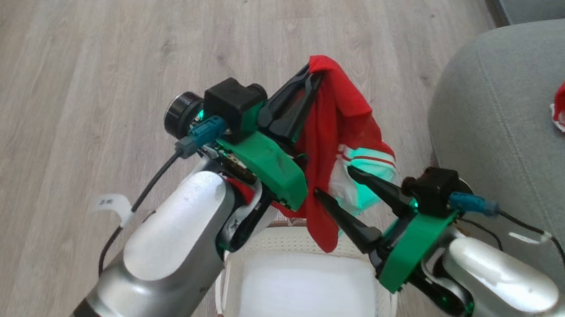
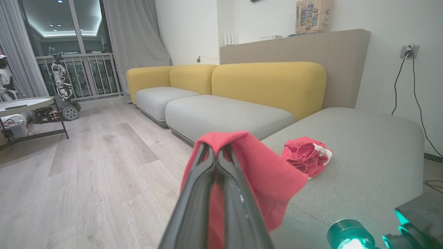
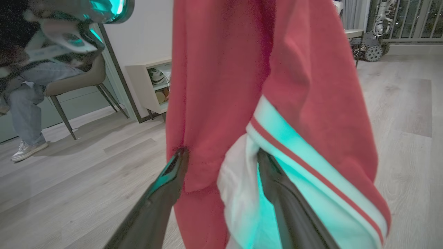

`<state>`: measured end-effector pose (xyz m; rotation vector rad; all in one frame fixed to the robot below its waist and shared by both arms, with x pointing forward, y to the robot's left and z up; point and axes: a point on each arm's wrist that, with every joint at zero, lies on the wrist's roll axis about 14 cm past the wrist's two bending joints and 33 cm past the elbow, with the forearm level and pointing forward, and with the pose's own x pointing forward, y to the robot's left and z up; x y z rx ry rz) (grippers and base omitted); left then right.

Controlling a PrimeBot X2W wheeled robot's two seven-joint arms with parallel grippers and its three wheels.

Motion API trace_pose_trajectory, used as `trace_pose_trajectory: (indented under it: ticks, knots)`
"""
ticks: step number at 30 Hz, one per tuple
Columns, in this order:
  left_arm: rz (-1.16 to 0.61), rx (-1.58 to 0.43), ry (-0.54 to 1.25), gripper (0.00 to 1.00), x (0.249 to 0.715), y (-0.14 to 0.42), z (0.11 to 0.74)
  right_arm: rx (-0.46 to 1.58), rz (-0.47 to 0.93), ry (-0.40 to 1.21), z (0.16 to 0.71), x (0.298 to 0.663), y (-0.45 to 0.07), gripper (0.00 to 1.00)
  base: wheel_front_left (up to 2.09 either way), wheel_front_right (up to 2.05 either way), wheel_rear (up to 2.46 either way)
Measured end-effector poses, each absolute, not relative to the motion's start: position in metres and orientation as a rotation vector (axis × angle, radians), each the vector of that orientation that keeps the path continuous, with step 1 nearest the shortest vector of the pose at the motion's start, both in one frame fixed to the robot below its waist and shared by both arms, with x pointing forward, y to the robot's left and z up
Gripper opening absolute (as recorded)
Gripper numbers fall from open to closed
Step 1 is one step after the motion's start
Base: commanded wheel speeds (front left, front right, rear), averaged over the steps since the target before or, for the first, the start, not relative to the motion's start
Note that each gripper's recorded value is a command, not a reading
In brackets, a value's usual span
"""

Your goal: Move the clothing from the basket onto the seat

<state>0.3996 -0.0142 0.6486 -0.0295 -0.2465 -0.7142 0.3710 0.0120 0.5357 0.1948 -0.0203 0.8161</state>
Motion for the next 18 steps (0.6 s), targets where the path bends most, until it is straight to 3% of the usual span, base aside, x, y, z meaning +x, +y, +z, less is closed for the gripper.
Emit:
trace_pose_trajectory:
  ticks: [16, 17, 18]
  knots:
    - [-0.706, -0.03, -0.211, 0.0, 0.402, -0.011, 0.638, 0.135, 0.827, 0.053, 0.517, 0.395, 0.034, 1.0, 0.0, 0.0, 0.0]
    - [-0.707, -0.03, -0.21, 0.0, 0.402, -0.011, 0.638, 0.133, 0.824, 0.052, 0.518, 0.397, 0.034, 0.53, 0.0, 0.0, 0.0]
    - [-0.708, -0.03, -0.21, 0.0, 0.402, -0.012, 0.637, 0.13, 0.82, 0.052, 0.518, 0.398, 0.033, 0.21, 0.0, 0.0, 0.0]
